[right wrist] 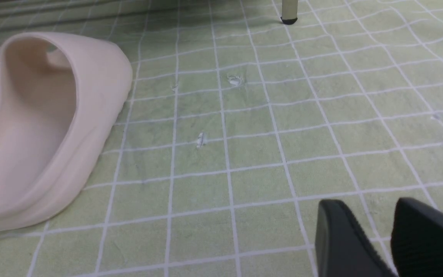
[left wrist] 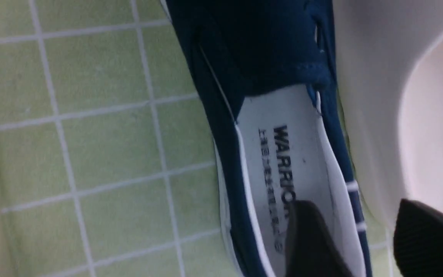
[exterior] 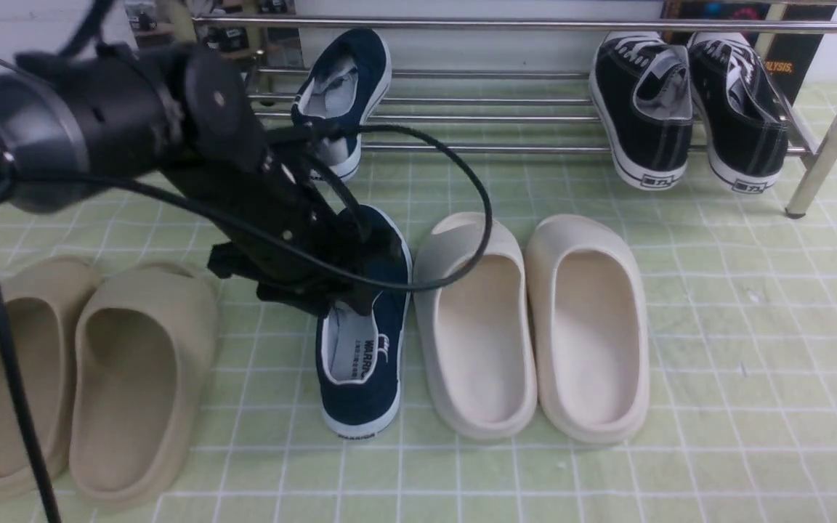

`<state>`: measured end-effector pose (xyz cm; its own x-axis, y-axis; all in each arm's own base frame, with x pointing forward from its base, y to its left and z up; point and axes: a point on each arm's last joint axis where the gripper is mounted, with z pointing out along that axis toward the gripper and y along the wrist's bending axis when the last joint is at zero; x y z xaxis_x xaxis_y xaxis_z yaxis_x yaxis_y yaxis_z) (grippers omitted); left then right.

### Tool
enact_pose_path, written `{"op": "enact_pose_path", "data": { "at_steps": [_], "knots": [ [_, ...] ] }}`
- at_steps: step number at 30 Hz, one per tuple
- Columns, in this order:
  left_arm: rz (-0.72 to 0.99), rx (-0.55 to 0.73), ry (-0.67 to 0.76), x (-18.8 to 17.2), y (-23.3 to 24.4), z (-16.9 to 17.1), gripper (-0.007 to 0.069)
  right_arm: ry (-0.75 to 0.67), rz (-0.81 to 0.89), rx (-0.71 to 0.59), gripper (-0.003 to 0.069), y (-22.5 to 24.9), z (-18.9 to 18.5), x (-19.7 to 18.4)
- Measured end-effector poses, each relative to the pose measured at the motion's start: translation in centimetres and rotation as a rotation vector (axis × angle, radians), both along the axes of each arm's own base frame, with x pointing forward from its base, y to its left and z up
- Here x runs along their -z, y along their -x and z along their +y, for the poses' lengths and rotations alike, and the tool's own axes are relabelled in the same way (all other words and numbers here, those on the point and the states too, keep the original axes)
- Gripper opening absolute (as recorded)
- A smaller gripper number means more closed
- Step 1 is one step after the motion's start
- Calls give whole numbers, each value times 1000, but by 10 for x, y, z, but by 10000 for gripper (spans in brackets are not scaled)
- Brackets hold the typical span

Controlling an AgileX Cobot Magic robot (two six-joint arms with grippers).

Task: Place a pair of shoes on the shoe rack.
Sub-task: Use the left arm to grab the shoe closest to it

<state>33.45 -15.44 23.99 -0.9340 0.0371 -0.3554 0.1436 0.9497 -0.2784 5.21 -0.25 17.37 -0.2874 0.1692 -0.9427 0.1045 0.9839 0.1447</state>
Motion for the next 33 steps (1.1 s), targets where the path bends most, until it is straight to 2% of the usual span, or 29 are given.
{"op": "enact_pose_path", "data": {
  "at_steps": [4, 9, 15, 19, 23, 27, 28, 32, 33],
  "knots": [
    [-27, -75, -51, 16, -7, -4, 366, 0, 0, 0, 239, 0, 0, 0],
    [-34, -139, -93, 18, -9, -1, 332, 0, 0, 0, 239, 0, 0, 0],
    [-15, -143, -108, 5, -3, 2, 329, 0, 0, 0, 239, 0, 0, 0],
    [8, -141, -122, 17, -8, 1, 323, 0, 0, 0, 239, 0, 0, 0],
    [31, -136, -141, 53, -21, -5, 224, 0, 0, 0, 239, 0, 0, 0],
    [39, -132, -158, 63, -24, -6, 23, 0, 0, 0, 239, 0, 0, 0],
    [28, -128, -163, 60, -24, -5, -1, 0, 0, 0, 239, 0, 0, 0],
    [6, -122, -177, 41, -21, -2, 3, 0, 0, 0, 239, 0, 0, 0],
    [-18, -107, -196, 20, -18, 2, 3, 0, 0, 0, 239, 0, 0, 0]
  ]
}}
